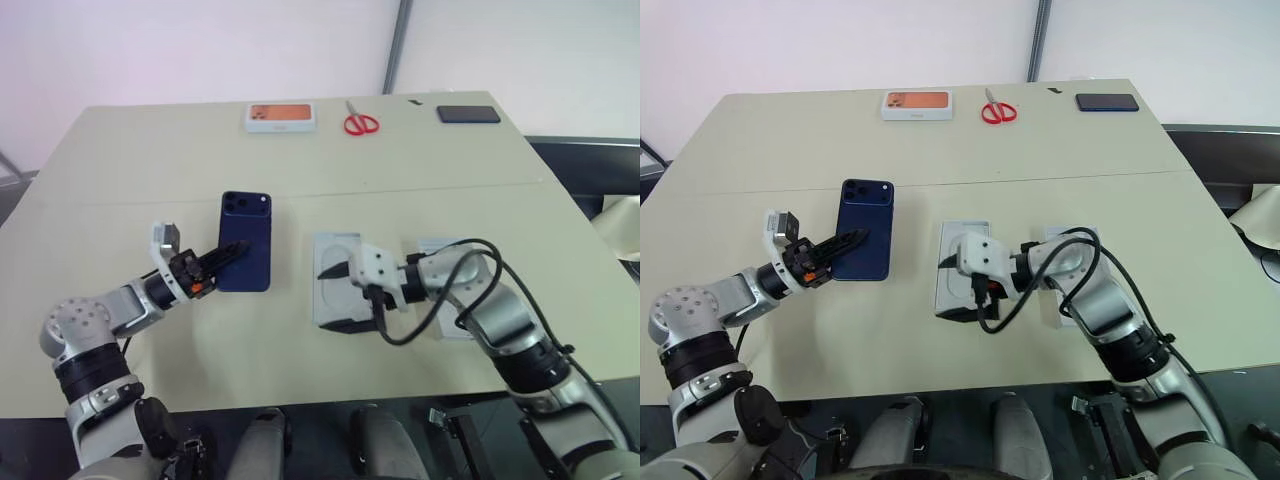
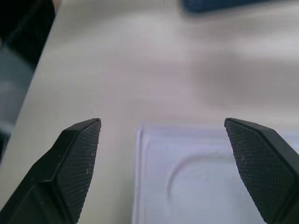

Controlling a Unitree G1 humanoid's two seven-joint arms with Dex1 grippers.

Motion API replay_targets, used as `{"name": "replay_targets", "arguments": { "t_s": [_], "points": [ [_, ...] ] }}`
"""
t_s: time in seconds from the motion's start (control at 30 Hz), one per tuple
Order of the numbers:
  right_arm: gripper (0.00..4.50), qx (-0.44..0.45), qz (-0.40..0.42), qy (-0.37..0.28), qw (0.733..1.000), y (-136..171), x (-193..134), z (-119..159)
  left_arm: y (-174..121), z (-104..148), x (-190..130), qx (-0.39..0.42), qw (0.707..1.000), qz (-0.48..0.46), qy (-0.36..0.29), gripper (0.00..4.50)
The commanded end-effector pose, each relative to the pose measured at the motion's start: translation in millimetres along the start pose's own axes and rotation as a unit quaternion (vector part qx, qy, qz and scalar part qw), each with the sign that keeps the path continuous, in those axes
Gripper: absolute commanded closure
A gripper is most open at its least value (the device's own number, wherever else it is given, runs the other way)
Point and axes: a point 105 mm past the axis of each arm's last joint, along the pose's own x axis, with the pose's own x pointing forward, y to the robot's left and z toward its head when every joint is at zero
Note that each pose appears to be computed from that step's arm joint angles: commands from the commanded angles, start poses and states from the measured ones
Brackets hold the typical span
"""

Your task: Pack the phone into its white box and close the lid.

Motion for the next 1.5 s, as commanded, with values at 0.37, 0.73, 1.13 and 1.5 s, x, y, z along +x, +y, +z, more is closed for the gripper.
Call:
{"name": "replay_targets", "arguments": {
  "t_s": [0.37, 0.73, 1.13, 1.5],
  "points": [
    [2.25, -0.041, -0.030, 0.059, 0.997, -2.3, 10.0, -26.9, -12.8, -0.5, 9.1, 0.034, 0.999, -0.007, -0.004, 4.50],
    [2.25, -0.039, -0.016, 0.036, 0.998, 0.2, 24.1, -19.3, -18.5, -1.0, 16.9, 0.029, 0.999, -0.017, -0.001, 4.50],
    [2.25, -0.047, -0.018, 0.001, 0.999, -4.9, 54.0, 0.8, -20.9, -7.5, 26.3, 0.025, 0.999, -0.022, 0.004, 4.50],
    [2.25, -0.029, -0.021, -0.016, 0.999, -7.5, 38.8, 10.7, -20.5, -17.4, 27.2, 0.012, 1.000, -0.025, 0.015, 4.50]
  ]
}}
